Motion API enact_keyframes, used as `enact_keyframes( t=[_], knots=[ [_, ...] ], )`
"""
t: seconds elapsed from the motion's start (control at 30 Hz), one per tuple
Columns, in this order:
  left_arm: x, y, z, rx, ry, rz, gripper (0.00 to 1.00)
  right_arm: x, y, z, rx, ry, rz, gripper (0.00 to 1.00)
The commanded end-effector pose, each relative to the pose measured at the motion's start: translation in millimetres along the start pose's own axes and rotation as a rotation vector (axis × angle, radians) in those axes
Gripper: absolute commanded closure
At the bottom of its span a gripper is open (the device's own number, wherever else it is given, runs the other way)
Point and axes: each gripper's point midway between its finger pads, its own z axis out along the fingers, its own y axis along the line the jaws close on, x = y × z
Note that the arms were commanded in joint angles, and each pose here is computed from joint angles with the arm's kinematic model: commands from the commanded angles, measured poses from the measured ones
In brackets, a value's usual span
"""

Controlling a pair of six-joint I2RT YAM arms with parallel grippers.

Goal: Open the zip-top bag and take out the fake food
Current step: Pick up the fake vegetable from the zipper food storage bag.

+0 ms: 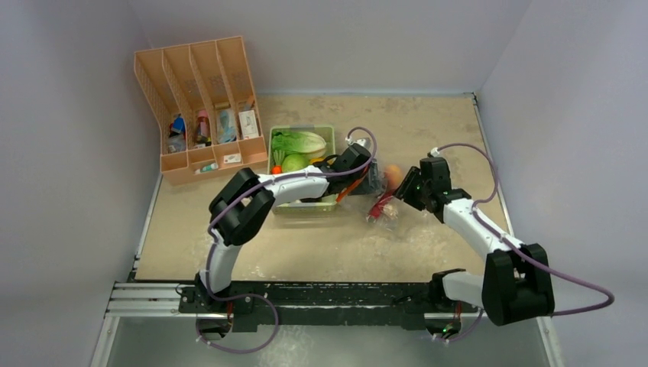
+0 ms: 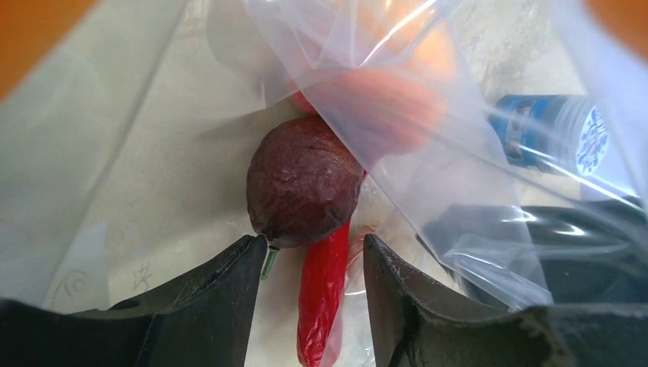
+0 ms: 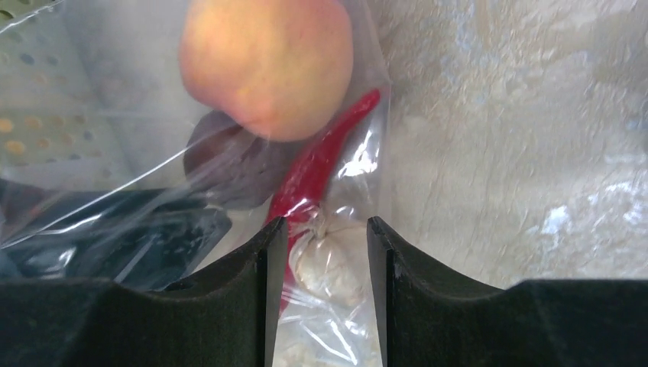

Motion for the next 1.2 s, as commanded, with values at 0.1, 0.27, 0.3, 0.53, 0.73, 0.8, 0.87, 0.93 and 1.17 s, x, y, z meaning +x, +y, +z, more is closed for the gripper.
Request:
enact_keyframes(
  t=[0.1, 0.27, 0.3, 0.53, 0.73, 0.8, 0.87, 0.93, 1.17],
  knots=[
    [-18.6, -27.5, 7.2, 0.078, -0.042, -0.002, 0.49, -35.2, 10.0, 18.6, -0.033, -0.065, -0.090, 0.56],
    [-14.3, -22.7, 20.5, 0.057, -0.021, -0.005, 0.49, -22.6, 4.2, 33.7, -0.048, -0.015, -0.110, 0.56],
    [-13.5, -15.5, 23.3, 0.020, -0.019, -0.004, 0.50, -17.6, 3.1, 36.3, -0.050, 0.006, -0.107, 0.57],
    [-30.5, -33.0, 26.5, 0.086, -0.083, -0.005, 0.45, 5.9, -2.1, 47.9, -0.063, 0.086, -0.070, 0.59],
    [-48.1, -42.3, 14.1, 0.113, -0.159, -0.016, 0.38, 4.8, -1.1, 47.0, -0.063, 0.087, -0.070, 0.59],
    [-52.5, -41.3, 9.4, 0.110, -0.182, -0.010, 0.36, 0.6, -0.5, 44.6, -0.058, 0.074, -0.076, 0.59],
    [-55.8, -41.4, 5.0, 0.116, -0.198, -0.005, 0.36, -8.2, 2.2, 39.2, -0.054, 0.050, -0.089, 0.59],
    [-57.5, -41.5, 1.7, 0.125, -0.209, -0.008, 0.36, -20.1, 6.6, 30.4, -0.052, 0.016, -0.103, 0.57],
    [-58.9, -40.5, -5.2, 0.120, -0.211, -0.007, 0.36, -75.1, 17.1, -6.7, -0.010, -0.173, -0.138, 0.56]
  ],
)
